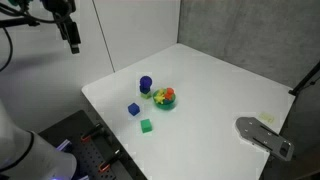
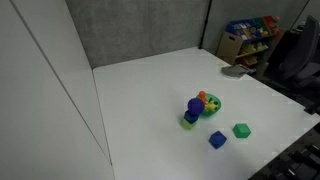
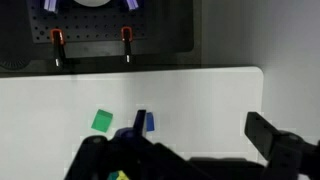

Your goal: Remove the yellow object from the bowl

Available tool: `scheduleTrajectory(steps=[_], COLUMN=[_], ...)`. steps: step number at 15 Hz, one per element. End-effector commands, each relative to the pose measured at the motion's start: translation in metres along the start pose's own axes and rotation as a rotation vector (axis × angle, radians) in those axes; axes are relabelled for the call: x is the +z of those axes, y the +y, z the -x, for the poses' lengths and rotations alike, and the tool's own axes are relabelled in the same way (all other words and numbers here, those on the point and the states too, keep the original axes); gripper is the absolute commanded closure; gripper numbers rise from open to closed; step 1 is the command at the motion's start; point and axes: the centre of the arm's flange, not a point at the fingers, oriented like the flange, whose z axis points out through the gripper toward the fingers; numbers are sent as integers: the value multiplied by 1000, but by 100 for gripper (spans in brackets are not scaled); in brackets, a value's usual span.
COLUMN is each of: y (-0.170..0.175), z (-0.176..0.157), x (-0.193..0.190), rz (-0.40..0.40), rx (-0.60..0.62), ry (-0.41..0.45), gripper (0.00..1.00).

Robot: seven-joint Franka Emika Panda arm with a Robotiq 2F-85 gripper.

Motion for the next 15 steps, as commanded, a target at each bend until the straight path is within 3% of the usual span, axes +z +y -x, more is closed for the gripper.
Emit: scheduleTrajectory(steps=[1,11,15], y=[0,0,-10], z=[0,0,-15], x=[0,0,-5], rz=[0,0,37], rx=[0,0,38], ry=[0,1,50], gripper=[0,0,0])
